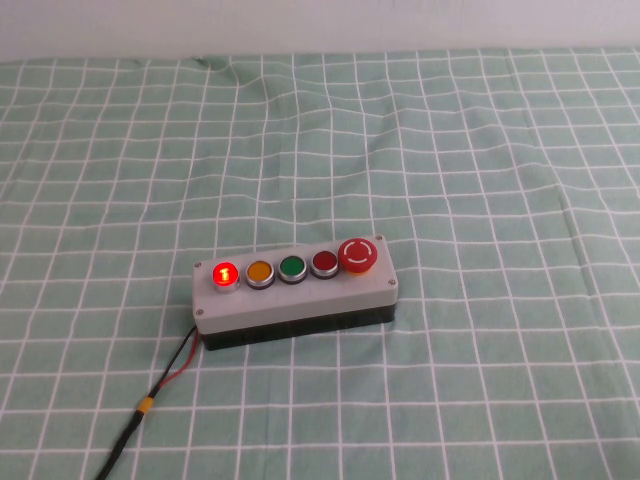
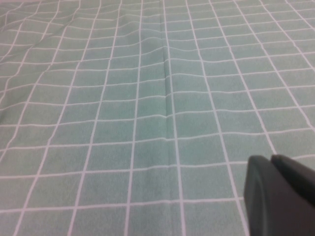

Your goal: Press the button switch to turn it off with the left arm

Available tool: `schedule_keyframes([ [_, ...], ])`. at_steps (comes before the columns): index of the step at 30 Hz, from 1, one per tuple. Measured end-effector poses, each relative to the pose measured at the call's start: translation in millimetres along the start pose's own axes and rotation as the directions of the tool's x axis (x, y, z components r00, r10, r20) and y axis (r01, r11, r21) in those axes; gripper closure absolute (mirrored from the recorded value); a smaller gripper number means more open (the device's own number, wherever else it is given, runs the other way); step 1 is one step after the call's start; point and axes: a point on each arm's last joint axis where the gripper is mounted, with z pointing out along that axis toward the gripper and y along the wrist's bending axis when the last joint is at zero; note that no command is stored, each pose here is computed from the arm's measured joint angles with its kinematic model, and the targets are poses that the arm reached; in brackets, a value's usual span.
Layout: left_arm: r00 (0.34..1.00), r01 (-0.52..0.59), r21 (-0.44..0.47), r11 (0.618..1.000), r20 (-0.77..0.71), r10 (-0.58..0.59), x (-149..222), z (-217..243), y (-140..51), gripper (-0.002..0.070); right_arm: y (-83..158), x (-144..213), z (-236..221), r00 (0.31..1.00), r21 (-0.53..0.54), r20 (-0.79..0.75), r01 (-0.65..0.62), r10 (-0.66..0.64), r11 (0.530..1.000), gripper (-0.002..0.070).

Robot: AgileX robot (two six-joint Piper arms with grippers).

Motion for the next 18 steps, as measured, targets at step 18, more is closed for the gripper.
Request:
schedule_keyframes([
  [18, 0.904, -0.011, -0.055, 0.998, -0.427, -0.014, -86.2, 76.6, -19.0, 0.0677, 0.0, 0.0, 0.0, 1.000, 0.000, 0.000, 0.000, 0.000, 1.000, 0.0694],
])
